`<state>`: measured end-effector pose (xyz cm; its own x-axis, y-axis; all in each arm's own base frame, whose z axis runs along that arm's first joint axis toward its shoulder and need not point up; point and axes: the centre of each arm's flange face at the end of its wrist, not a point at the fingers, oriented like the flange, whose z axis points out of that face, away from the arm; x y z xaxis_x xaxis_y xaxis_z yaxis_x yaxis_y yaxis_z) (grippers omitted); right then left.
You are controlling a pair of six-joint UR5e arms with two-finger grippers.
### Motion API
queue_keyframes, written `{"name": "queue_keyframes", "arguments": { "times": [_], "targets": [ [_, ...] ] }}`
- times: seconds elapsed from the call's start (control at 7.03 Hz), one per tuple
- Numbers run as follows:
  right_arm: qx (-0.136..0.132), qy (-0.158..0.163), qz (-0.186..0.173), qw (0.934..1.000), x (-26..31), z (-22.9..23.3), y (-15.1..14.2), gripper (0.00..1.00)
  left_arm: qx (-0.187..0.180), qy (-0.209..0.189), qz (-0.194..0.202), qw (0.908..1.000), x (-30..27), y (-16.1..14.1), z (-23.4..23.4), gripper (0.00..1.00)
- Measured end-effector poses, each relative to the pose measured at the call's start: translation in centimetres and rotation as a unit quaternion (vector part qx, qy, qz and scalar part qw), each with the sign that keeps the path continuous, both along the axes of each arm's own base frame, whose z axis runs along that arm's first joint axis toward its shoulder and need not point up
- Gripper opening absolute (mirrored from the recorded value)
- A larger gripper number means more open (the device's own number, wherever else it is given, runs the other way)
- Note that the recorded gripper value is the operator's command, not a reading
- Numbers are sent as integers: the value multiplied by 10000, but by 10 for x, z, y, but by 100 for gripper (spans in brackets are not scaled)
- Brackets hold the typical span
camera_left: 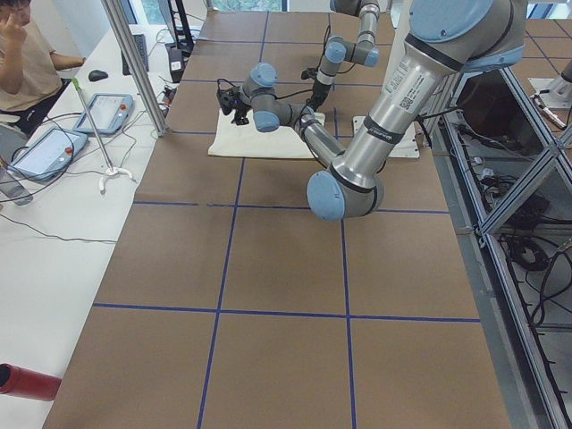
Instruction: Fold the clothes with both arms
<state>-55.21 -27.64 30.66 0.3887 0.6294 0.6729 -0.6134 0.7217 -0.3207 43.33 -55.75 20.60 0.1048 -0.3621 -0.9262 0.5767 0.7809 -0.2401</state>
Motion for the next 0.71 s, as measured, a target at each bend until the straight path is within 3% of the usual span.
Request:
{"name": "queue_keyframes", "arguments": {
  "times": [0.43, 0.71],
  "targets": [
    [9, -64, -31, 10000, 3, -6, 3, 0, 2, -1, 9, 10000, -1, 3, 1, 50],
    [50, -258, -61, 9996, 15, -23, 5, 0, -106, 94, 156, 9998, 0, 37, 12, 51]
  ]
}}
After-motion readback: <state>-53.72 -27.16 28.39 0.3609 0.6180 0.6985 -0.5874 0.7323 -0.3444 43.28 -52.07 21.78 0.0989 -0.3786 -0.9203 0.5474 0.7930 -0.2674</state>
